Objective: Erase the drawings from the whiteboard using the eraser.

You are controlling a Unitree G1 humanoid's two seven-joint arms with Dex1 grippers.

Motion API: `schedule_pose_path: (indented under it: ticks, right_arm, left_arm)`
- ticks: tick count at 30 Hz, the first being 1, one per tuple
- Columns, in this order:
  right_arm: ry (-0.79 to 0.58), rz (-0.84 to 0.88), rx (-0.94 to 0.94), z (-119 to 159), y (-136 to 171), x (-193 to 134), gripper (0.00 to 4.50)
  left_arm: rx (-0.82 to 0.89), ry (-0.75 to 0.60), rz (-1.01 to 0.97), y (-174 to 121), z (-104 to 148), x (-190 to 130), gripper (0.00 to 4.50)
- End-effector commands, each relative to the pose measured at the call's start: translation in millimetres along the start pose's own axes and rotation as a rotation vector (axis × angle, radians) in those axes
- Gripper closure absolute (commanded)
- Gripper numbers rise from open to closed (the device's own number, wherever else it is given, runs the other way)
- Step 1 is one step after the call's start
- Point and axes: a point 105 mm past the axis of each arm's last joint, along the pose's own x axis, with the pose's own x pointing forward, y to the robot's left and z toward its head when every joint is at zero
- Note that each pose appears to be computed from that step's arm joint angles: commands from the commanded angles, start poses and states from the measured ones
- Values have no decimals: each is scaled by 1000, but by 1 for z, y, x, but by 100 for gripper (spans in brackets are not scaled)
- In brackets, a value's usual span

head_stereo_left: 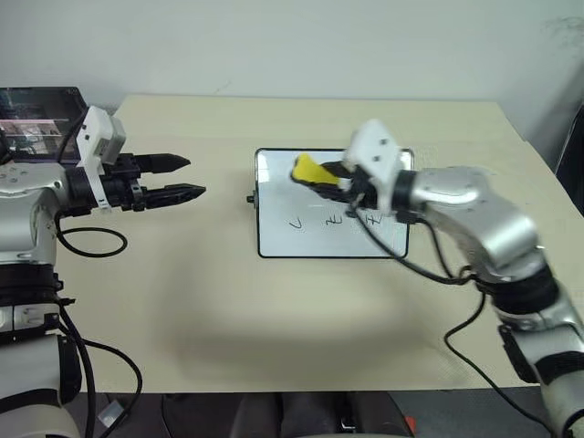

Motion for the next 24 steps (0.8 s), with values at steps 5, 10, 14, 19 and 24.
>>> schedule_pose_path:
  ticks: [5,10,14,19,24]
  right_arm:
    - [93,49,-199,-9,9,34,349]
    - [158,77,-224,-22,14,47,349]
    - [213,80,-245,-36,13,54,349]
    - [292,92,-267,-51,12,56,349]
    - [361,85,-320,-59,8,55,350]
  left_arm:
    - [48,-25,20,-2,15,-8,87]
    - [43,-26,24,-3,13,-7,87]
    - [42,-28,24,-4,13,-6,87]
    - [45,-27,32,-4,14,-9,87]
    - [47,-23,38,-4,15,-10,87]
